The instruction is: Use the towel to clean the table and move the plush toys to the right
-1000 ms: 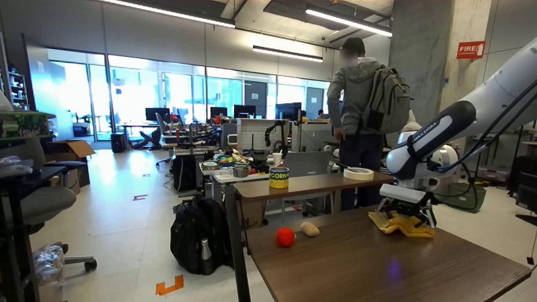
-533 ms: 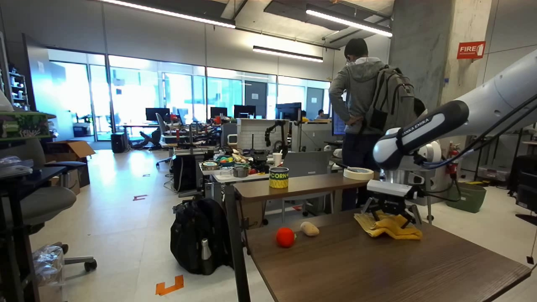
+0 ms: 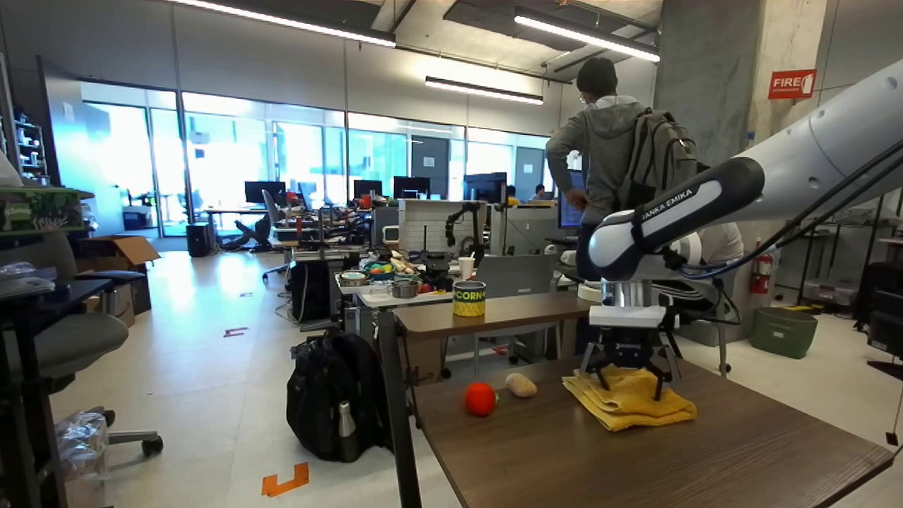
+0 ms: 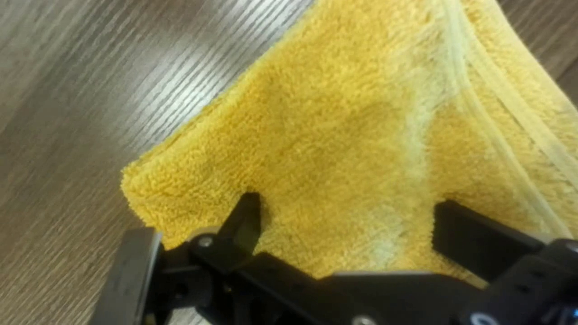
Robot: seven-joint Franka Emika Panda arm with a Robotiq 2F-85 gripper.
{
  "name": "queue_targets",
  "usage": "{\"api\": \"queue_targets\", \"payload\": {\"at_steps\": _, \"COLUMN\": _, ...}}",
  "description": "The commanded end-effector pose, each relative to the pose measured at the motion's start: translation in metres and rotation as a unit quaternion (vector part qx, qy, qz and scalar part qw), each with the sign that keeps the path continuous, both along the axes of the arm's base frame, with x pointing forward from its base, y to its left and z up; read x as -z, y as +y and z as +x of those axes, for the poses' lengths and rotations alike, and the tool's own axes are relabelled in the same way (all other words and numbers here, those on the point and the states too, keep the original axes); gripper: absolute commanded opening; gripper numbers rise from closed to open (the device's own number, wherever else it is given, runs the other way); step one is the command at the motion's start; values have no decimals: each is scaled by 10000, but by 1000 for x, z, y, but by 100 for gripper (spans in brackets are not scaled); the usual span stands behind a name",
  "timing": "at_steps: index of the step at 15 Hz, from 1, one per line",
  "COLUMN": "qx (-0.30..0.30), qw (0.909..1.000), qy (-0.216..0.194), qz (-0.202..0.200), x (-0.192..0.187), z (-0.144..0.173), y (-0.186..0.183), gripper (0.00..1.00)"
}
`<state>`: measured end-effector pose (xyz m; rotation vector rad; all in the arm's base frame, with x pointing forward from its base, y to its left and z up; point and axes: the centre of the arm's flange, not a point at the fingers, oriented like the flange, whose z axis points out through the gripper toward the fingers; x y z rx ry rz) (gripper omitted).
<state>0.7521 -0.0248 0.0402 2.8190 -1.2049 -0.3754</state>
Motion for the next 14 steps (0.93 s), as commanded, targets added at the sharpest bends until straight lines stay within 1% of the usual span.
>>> {"api": "queue_targets", "payload": {"at_steps": 1, "qx": 20, "qw": 10000, "qy": 0, "qz": 1, "x": 0, "z": 0, "y": -3, "gripper": 100}}
{"api": "queue_targets", "payload": {"at_steps": 2, "qx": -45, "qw": 9987, "qy": -433, "qz": -251, "x": -6, "z": -8, "y": -3, "gripper": 100}}
{"api": "queue_targets", "payload": {"at_steps": 3, "qx": -348, "qw": 9965, "qy": -668, "qz": -375, "x": -12, "z": -13, "y": -1, "gripper": 100}}
{"api": "queue_targets", "payload": {"at_steps": 4, "qx": -689, "qw": 9946, "qy": -557, "qz": -537, "x": -15, "z": -22, "y": 1, "gripper": 100}}
{"api": "queue_targets", "payload": {"at_steps": 5, "qx": -776, "qw": 9953, "qy": 48, "qz": -585, "x": -16, "z": -41, "y": -7, "gripper": 100}}
{"api": "queue_targets", "payload": {"at_steps": 6, "qx": -1001, "qw": 9928, "qy": 117, "qz": -644, "x": -18, "z": -51, "y": -16, "gripper": 100}}
{"api": "queue_targets", "payload": {"at_steps": 7, "qx": -1336, "qw": 9899, "qy": 105, "qz": -456, "x": -23, "z": -62, "y": -18, "gripper": 100}}
{"api": "queue_targets", "payload": {"at_steps": 10, "qx": -2169, "qw": 9749, "qy": 67, "qz": -504, "x": -18, "z": -77, "y": -35, "gripper": 100}}
{"api": "queue_targets", "payload": {"at_steps": 12, "qx": -2705, "qw": 9615, "qy": 100, "qz": -482, "x": -13, "z": -82, "y": -39, "gripper": 100}}
{"api": "queue_targets", "payload": {"at_steps": 14, "qx": -3224, "qw": 9455, "qy": 92, "qz": -452, "x": -13, "z": -89, "y": -45, "gripper": 100}}
